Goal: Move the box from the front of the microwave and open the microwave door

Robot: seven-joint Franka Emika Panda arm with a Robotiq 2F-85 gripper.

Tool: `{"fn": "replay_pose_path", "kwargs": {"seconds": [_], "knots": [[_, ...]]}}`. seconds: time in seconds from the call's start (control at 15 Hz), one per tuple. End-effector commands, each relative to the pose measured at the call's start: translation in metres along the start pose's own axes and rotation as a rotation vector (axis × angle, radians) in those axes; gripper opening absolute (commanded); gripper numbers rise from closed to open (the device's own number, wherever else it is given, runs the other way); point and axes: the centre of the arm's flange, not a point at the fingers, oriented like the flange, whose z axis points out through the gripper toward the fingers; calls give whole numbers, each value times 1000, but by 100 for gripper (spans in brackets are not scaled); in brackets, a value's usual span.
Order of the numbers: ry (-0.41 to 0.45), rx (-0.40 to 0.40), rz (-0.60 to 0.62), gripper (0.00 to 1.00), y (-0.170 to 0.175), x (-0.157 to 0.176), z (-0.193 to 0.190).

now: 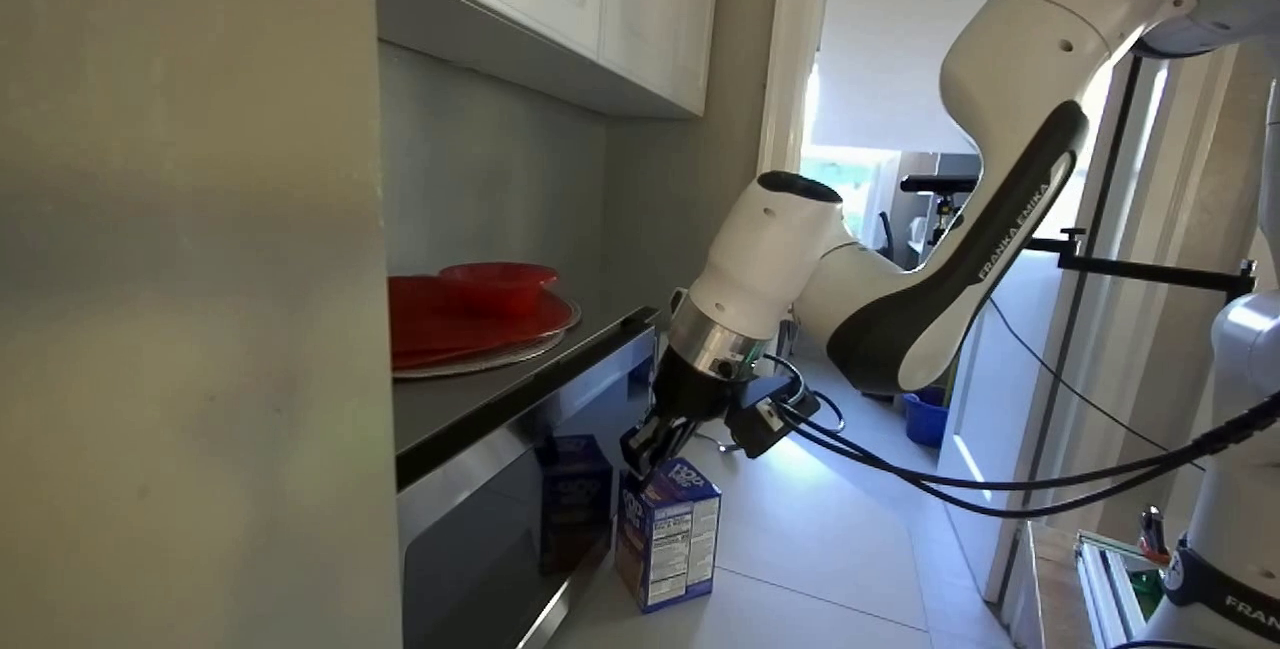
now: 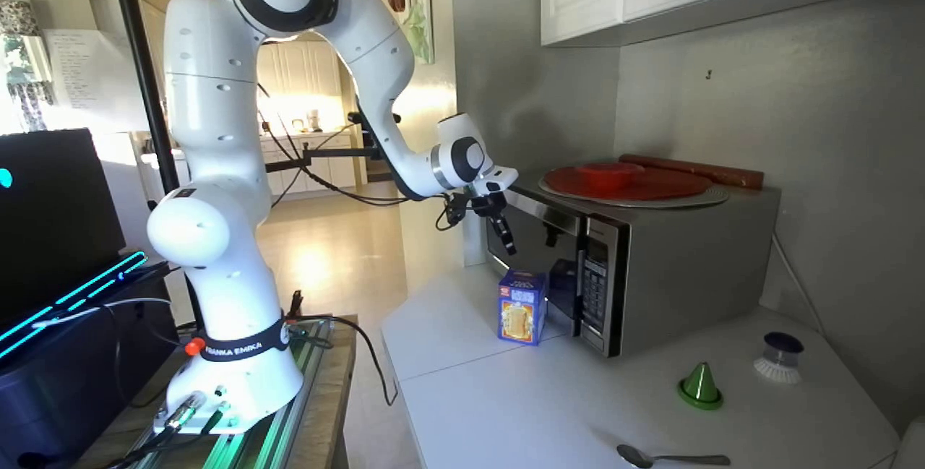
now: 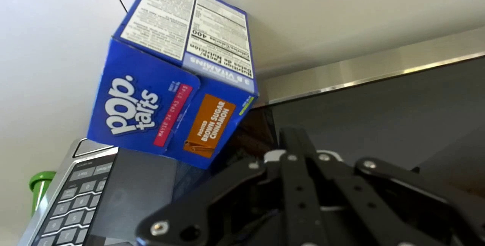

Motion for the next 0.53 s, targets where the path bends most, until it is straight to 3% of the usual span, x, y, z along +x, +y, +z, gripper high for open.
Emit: {"fn": "replay_pose_path", "kwargs": {"seconds": [0.0,0.47], "knots": [[7,-24,5,0,-16,6,29],[5,-83,31,0,-11,15,68]]}}
